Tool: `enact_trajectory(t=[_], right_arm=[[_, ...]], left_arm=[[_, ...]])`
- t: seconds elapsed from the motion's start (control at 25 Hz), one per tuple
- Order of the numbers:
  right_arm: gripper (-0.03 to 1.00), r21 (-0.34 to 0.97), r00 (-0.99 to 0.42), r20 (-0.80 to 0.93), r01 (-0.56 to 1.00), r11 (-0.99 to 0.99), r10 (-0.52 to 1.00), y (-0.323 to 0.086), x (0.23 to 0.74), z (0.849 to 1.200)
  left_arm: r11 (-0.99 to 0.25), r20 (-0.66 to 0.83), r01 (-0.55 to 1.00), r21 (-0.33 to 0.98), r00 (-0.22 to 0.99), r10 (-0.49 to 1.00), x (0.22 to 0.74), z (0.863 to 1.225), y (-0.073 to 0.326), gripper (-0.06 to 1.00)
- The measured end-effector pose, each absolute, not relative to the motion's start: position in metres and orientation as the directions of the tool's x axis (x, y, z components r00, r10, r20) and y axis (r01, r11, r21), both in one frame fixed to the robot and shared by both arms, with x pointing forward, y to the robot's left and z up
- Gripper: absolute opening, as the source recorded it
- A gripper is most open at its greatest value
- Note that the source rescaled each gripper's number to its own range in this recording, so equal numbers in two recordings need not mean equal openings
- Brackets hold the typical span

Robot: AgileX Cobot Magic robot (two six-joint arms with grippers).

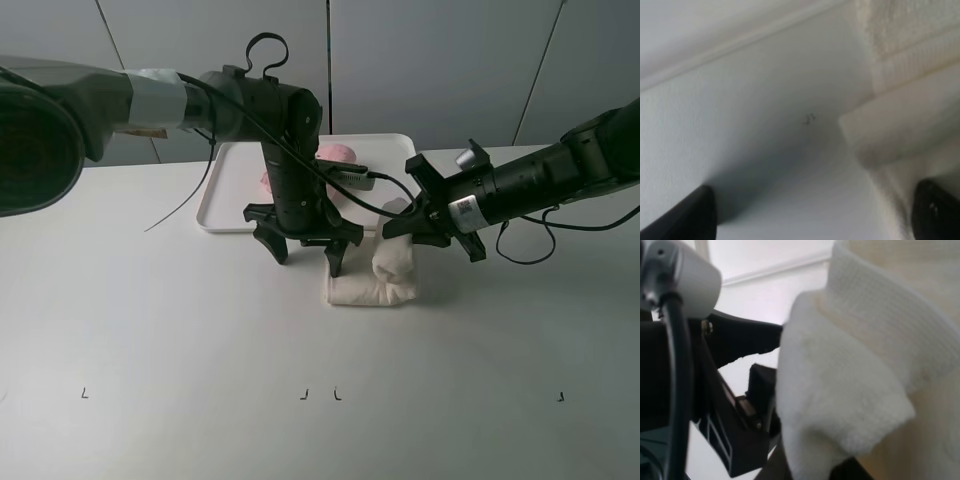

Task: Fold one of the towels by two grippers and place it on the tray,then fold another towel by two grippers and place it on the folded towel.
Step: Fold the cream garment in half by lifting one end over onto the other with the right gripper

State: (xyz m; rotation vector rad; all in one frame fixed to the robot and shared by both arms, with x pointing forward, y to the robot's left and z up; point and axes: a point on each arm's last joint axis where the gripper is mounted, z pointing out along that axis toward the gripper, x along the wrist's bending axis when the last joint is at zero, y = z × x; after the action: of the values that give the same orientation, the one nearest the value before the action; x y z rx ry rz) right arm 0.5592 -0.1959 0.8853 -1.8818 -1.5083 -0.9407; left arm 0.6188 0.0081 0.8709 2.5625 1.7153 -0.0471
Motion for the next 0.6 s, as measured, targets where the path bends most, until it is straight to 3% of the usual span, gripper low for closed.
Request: enact_trajectory(t=[0.6], right_arm=[[0.06,-0.018,0.130,0.798,0.981,-0.192,0.588,-0.181,0.557,0.853]], left_arm=[[-0.390,-0.063,0.921,0.030,0.391,0.918,0.618,0.871,0.008,1.00]])
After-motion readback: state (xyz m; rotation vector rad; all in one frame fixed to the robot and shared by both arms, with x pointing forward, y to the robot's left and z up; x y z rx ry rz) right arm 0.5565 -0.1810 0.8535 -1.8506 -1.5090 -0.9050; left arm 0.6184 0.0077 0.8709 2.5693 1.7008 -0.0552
